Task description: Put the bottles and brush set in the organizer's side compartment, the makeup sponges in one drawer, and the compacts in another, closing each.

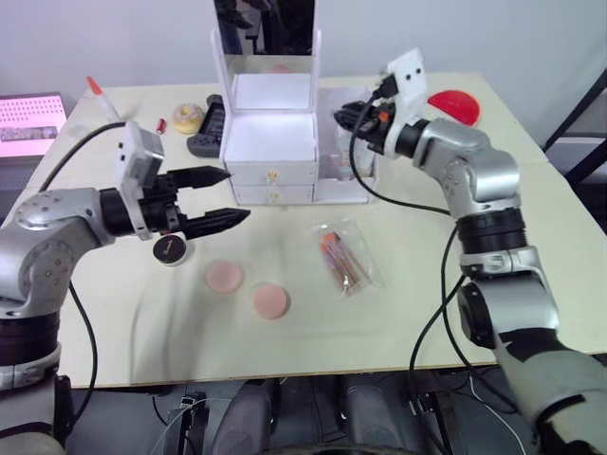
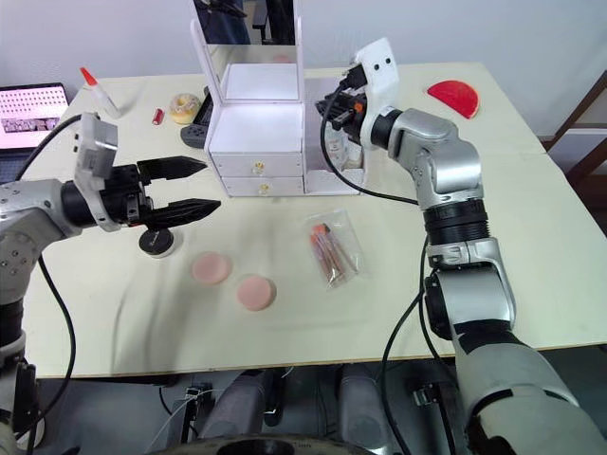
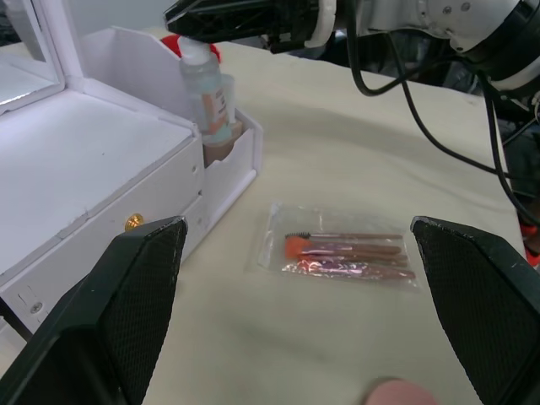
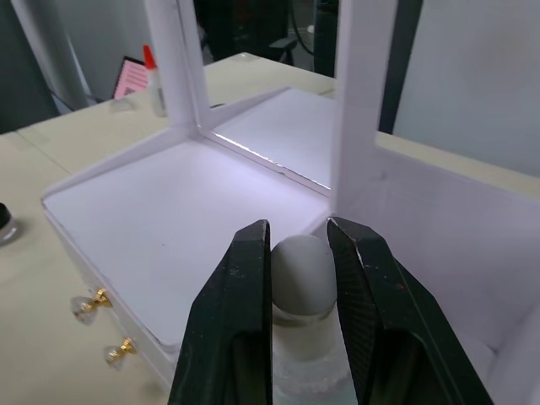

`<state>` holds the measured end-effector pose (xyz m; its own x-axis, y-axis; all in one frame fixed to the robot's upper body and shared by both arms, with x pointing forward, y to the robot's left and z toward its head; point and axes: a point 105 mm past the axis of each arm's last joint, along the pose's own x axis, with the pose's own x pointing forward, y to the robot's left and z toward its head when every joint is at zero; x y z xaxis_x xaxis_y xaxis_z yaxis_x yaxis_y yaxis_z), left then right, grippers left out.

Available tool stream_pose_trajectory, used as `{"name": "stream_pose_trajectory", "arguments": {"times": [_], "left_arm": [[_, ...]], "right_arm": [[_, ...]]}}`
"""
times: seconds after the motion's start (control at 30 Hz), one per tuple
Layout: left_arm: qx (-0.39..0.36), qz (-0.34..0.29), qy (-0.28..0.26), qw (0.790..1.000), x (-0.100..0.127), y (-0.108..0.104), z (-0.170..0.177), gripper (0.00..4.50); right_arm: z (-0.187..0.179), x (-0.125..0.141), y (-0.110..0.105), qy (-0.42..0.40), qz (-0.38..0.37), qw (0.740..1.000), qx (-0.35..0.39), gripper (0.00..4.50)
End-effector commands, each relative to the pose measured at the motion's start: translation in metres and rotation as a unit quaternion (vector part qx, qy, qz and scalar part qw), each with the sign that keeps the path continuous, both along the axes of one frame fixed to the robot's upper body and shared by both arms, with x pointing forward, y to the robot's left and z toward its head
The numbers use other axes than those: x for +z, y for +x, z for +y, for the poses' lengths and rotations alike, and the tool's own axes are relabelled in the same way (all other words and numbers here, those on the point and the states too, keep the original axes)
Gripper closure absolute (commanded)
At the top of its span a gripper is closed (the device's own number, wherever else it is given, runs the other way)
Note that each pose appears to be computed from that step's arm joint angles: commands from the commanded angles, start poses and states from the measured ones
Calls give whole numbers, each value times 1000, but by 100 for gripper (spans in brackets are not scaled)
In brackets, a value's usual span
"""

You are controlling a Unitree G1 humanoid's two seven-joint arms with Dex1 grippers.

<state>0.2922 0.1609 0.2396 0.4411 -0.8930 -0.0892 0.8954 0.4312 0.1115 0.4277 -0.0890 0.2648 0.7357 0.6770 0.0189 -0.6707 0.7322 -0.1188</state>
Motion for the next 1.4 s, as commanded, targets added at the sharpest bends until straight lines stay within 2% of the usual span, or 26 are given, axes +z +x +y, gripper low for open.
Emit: {"name": "stream_pose_trajectory", "arguments": {"times": [0.03, 0.2, 0.3, 0.57, 0.67, 0.87, 1.0, 1.4], "left_arm": [[1, -19, 7, 1000, 10, -3, 3, 0], [-2, -18, 7, 1000, 10, -4, 2, 0], [-2, -17, 8, 1000, 10, -4, 2, 0], [-6, -16, 11, 1000, 10, -3, 1, 0], [-8, -16, 10, 1000, 9, -2, 0, 0], [-10, -14, 9, 1000, 9, -1, -1, 0], [-11, -13, 10, 1000, 9, -1, -1, 0], [-12, -13, 15, 1000, 11, -3, -1, 0]], "right_arm": [[2, 20, 2, 15, -35, 999, -8, 395], [2, 3, 9, 23, -24, 999, -29, 395], [3, 2, 10, 30, -23, 999, -31, 395], [5, 29, -1, 56, -46, 997, -20, 395], [4, 31, -4, 65, -46, 997, -20, 395], [1, 0, -2, 66, -23, 997, -36, 395], [3, -7, -3, 78, -24, 996, -37, 395], [9, -51, 7, 63, 5, 997, -51, 395]]}}
